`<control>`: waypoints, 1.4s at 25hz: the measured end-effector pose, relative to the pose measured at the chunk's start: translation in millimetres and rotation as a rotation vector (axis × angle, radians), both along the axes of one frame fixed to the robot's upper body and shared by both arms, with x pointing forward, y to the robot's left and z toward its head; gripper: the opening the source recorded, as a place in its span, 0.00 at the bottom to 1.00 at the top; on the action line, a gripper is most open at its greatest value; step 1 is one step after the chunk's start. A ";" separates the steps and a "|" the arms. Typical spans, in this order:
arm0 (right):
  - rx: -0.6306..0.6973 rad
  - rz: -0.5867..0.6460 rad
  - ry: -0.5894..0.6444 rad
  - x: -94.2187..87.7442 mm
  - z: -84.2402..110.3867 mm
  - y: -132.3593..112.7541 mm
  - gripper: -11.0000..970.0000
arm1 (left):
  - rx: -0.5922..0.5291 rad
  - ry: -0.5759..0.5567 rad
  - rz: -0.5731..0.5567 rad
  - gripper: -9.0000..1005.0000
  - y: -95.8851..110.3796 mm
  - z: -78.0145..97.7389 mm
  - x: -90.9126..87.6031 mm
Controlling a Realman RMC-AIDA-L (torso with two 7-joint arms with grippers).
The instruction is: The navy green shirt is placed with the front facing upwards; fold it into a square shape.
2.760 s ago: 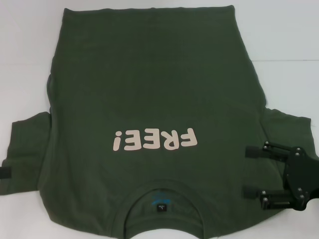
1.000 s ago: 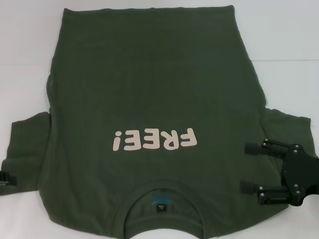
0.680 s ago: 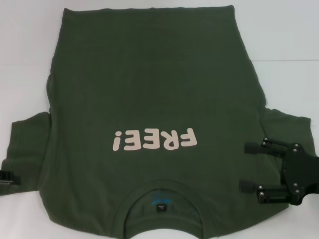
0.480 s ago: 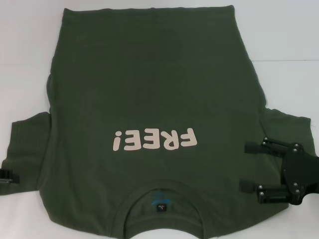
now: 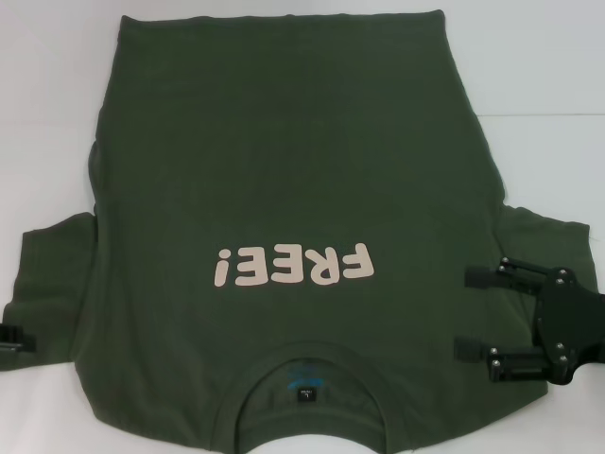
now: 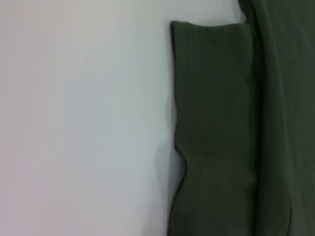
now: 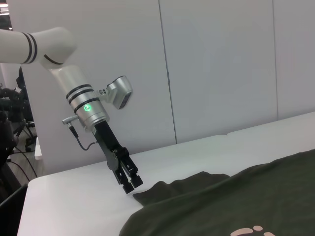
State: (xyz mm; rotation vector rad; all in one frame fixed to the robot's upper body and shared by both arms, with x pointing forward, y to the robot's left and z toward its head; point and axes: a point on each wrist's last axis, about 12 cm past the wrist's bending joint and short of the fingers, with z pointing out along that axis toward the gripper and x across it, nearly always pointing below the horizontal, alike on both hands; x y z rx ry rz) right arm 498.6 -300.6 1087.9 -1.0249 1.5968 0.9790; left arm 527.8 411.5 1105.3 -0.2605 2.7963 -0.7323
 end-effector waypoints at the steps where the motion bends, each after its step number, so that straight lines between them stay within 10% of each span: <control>1: 0.000 0.000 0.000 0.1 0.0 0.0 0.97 | 0.000 0.000 0.000 0.87 0.0 0.0 0.0; 35: -0.003 0.003 -0.008 2.7 1.8 1.4 0.97 | 0.000 0.001 -0.033 0.87 -3.3 12.7 10.8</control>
